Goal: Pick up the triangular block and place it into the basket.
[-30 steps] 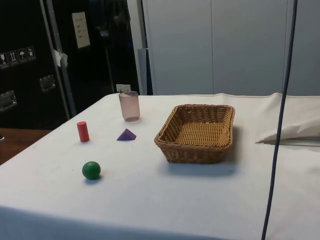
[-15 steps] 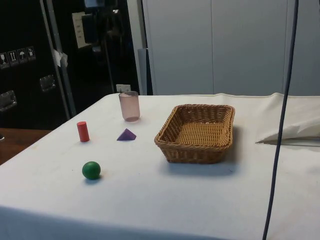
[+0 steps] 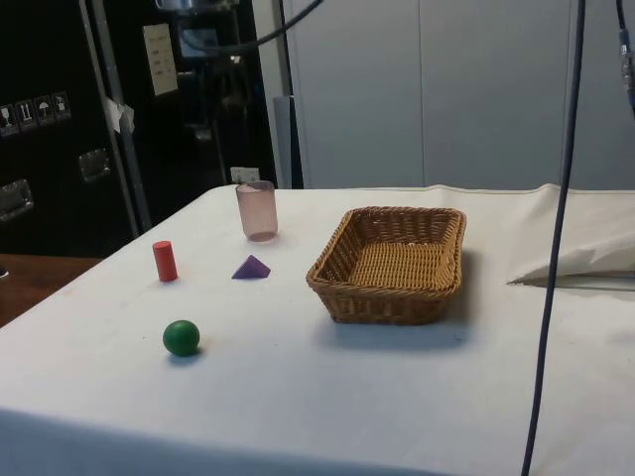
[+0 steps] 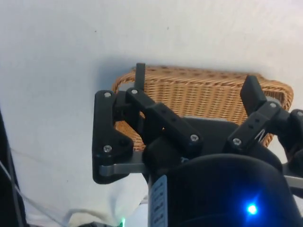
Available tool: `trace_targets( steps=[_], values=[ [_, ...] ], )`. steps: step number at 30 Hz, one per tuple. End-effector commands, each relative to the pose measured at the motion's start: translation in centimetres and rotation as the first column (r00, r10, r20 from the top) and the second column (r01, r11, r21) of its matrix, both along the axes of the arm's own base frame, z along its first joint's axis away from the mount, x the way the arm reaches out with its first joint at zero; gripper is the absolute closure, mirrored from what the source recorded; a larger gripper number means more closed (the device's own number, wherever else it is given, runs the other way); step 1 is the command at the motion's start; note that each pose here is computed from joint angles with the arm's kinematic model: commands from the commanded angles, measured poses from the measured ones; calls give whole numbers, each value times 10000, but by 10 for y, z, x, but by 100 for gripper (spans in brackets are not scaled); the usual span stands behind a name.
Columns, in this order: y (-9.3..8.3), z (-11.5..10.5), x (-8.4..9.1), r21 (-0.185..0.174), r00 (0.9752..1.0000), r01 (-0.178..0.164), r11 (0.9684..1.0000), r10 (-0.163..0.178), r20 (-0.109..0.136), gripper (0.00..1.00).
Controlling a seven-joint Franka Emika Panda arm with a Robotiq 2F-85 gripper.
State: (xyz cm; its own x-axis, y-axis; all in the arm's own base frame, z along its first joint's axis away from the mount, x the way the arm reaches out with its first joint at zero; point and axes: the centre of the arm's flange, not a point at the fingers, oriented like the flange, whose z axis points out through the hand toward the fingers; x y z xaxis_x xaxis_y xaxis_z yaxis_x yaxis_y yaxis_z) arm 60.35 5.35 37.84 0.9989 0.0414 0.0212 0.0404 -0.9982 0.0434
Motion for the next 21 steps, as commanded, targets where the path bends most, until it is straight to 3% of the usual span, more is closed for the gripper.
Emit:
trace_targets(
  steps=[1,3,12,13,14,20,21],
  values=[
    [-5,-6,1,-9,9999,-113,9999,113,95,0],
    [-5,-7,1,-33,10000,-87,10000,87,9,0],
    [-33,-34,2,-104,9978,-606,9981,609,252,0],
    [-31,-32,1,-163,9983,-552,9983,554,166,0],
    [-35,-36,2,-112,9975,-643,9979,646,270,0],
    [-50,-53,3,-209,9956,-853,9961,860,366,0],
    [-48,-52,2,-283,9962,-821,9962,828,256,0]
  ],
)
